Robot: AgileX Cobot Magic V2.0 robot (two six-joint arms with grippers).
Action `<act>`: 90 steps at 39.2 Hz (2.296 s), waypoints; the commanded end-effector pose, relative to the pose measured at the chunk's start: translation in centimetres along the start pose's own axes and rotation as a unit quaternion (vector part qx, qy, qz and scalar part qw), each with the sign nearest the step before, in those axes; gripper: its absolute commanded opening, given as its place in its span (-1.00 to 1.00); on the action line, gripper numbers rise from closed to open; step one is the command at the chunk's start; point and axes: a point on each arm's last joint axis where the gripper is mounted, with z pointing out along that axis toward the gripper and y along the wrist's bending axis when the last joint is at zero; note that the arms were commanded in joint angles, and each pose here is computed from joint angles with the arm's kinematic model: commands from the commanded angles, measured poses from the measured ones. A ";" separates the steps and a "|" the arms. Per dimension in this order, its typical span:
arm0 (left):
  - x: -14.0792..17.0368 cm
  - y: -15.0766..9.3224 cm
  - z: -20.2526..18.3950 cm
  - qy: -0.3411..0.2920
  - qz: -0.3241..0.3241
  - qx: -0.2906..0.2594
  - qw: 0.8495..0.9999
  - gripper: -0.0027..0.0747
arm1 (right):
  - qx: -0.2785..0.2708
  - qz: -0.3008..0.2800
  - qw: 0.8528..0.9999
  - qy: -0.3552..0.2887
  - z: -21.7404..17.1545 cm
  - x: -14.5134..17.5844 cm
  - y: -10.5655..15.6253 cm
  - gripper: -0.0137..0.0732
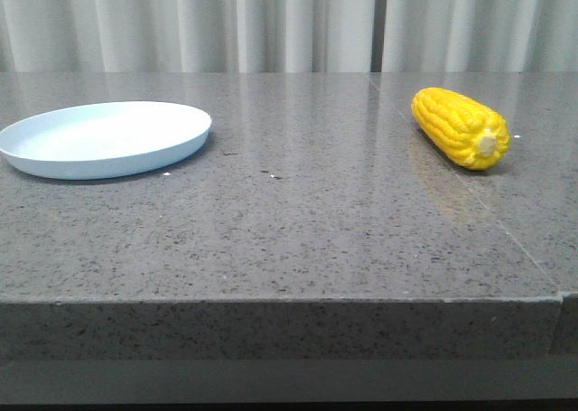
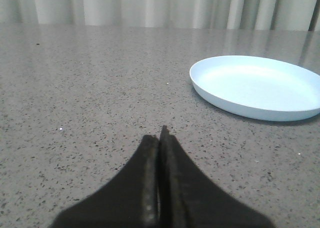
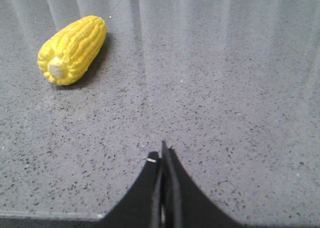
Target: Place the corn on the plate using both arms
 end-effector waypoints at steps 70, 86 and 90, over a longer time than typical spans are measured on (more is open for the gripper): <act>-15.0 0.0 0.4 -0.057 0.038 -0.009 0.998 -0.98 | -0.020 0.012 0.995 -0.094 -2.3 -16.9 1.9 -0.84; -15.0 0.0 0.4 -0.058 0.038 -0.009 0.998 0.11 | -0.020 0.012 0.995 -0.092 -2.2 -16.9 1.9 0.02; -15.0 0.0 0.4 -0.058 0.038 -0.009 0.998 0.78 | -0.020 0.012 0.995 -0.092 -2.2 -16.9 1.9 0.51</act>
